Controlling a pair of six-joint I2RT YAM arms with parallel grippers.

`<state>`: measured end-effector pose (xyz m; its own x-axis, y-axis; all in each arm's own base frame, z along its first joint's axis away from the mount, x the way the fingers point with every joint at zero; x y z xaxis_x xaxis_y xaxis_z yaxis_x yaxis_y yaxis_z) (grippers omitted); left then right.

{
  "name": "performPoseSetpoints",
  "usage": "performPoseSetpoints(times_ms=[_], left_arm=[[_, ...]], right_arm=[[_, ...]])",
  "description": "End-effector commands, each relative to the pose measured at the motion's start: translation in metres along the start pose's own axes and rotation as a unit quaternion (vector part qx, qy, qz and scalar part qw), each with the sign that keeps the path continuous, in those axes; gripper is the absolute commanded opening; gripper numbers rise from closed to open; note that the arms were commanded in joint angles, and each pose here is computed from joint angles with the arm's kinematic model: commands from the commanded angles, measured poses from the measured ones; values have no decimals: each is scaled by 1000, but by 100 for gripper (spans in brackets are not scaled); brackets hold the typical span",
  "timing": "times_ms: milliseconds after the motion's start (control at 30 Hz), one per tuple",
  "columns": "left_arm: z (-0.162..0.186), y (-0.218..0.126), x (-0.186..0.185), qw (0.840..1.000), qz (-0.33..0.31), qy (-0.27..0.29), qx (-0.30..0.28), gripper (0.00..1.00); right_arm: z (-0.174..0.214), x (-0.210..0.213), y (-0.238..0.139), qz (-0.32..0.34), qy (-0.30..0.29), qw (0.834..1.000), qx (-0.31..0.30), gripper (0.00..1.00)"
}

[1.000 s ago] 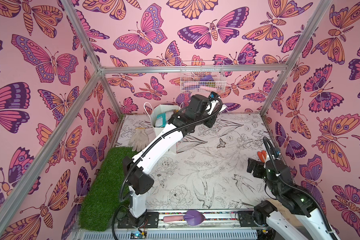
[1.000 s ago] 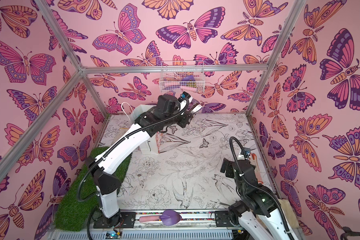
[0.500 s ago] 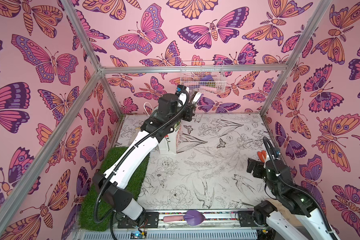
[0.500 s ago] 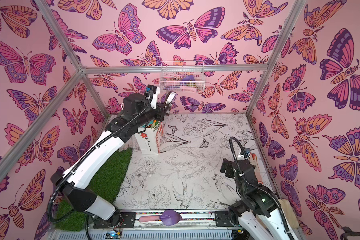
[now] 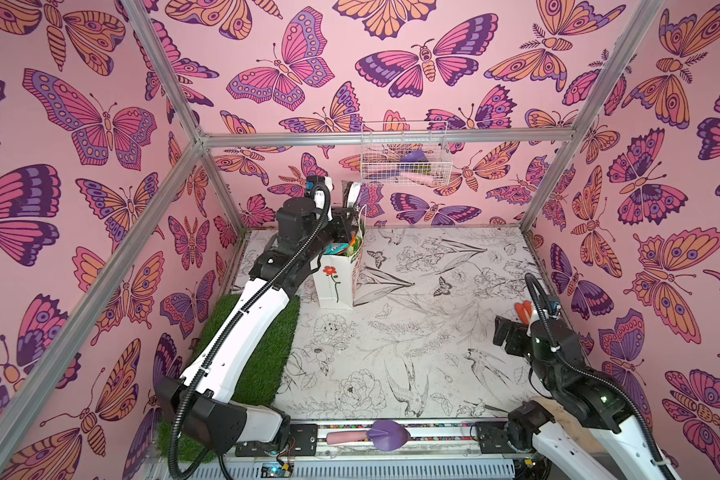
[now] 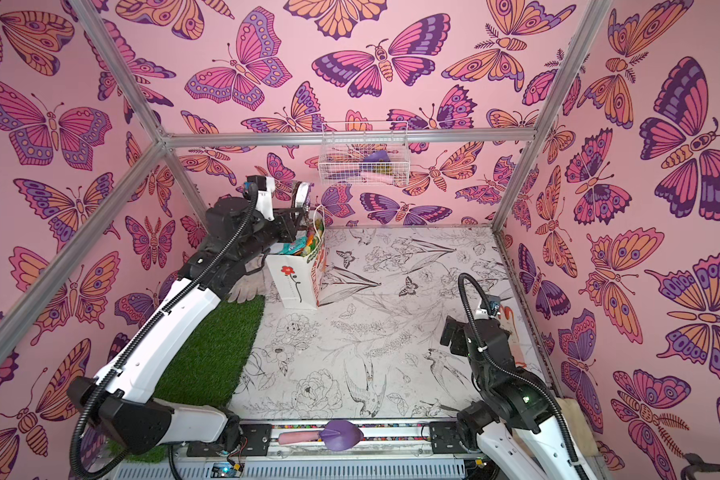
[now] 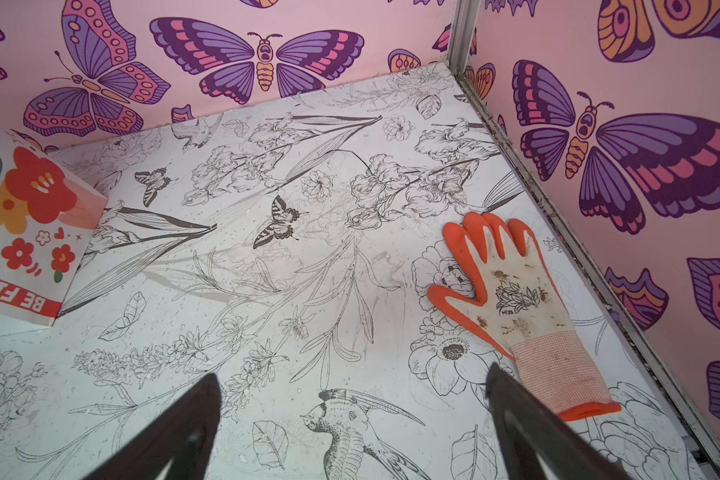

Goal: Place the snacks into the paper bag
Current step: 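Carry the brown snack bar with the left gripper above the paper bag, then lower the brown snack bar into the bag mouth with the left gripper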

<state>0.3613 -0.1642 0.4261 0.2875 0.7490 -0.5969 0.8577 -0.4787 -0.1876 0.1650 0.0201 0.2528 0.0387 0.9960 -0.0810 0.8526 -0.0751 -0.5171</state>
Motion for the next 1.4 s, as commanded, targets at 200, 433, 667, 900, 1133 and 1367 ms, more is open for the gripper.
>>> performPoseSetpoints(times_ms=[200, 433, 667, 900, 1133, 1367], left_arm=[[-2, -12, 30, 999, -26, -24, -17, 21], [0, -13, 53, 998, -54, -36, -14, 21], [4, -11, 73, 996, -83, -44, -3, 21], [6, -10, 82, 994, -95, -48, -2, 23], [7, -11, 89, 993, -108, -47, -2, 26], [9, -10, 91, 993, -107, -48, 4, 31]], right_arm=[[-1, 0, 2, 4, -1, 1000, 0, 99], [-1, 0, 2, 3, -2, 1000, 2, 99], [-1, 1, 3, 3, -2, 1000, 3, 99], [-1, 1, 3, 4, -3, 1000, 4, 99], [-1, 1, 3, 4, -3, 1000, 4, 99], [-1, 1, 4, 4, -3, 1000, 5, 99]])
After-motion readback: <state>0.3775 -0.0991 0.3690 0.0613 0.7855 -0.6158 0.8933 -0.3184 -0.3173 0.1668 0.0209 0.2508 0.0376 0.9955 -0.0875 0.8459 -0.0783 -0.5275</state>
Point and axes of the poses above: each gripper's point midway between its finger pads, its own y axis out along the fingers, its own x axis along the line the jaws close on, z = x × y, the point moved 5 cm from there along -y, back along the fingers, and after that the axes turned 15 degrees about -y, right-handed, at the moved point
